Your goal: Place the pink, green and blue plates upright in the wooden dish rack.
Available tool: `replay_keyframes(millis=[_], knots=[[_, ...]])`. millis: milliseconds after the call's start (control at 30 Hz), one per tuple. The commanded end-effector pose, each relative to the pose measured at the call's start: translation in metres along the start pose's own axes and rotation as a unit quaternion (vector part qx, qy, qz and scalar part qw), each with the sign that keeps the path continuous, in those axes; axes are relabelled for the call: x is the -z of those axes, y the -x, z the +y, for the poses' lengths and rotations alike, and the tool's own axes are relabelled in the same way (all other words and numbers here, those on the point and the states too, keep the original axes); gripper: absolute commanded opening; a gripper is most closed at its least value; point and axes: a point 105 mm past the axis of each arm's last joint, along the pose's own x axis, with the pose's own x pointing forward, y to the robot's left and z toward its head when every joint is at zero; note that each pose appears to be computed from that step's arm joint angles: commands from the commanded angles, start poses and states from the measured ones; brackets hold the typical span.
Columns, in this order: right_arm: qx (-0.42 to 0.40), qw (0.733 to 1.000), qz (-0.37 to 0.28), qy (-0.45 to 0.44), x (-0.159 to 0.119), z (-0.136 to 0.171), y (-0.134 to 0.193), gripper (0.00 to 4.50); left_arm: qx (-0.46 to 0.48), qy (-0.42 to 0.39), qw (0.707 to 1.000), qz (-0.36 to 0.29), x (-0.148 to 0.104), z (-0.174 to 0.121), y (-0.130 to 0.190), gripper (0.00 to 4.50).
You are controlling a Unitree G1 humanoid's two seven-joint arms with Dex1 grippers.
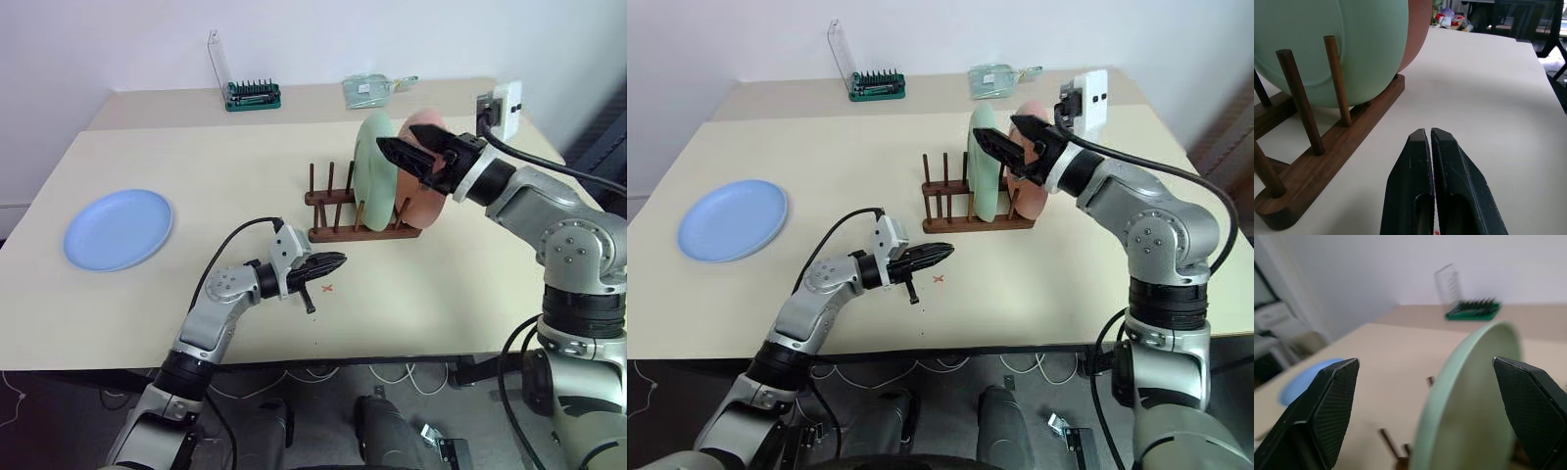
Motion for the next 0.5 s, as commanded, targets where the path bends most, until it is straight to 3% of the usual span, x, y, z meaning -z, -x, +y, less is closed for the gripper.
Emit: replay_keyframes(millis=[33,67,167,233,367,467,500], knots=[[-0.013,0.988,-0.042,0.148,-0.039,0.016,0.006,4.45,-0.056,-0.022,0.998,-0.028,-0.018,0.023,0.010,0.14],[-0.018,0.980,-0.040,0.192,-0.043,0.020,0.007,4.45,-0.089,-0.029,0.995,-0.032,-0.022,0.036,0.016,0.14],[-0.052,0.933,0.000,0.356,-0.036,0.039,0.006,4.50,-0.243,-0.017,0.968,-0.066,-0.044,0.091,0.055,0.95],[-0.070,0.920,0.008,0.385,-0.028,0.048,0.001,4.50,-0.339,-0.025,0.937,-0.081,-0.058,0.121,0.092,1.87],[-0.100,0.905,0.007,0.414,-0.014,0.059,-0.007,4.50,-0.535,-0.014,0.843,-0.051,-0.064,0.170,0.186,3.87],[-0.098,0.909,0.008,0.405,-0.009,0.056,-0.010,4.50,-0.621,0.009,0.782,-0.051,-0.063,0.178,0.235,3.87],[-0.100,0.910,0.009,0.403,-0.006,0.055,-0.012,4.50,-0.670,0.048,0.739,-0.056,-0.056,0.179,0.261,3.87]])
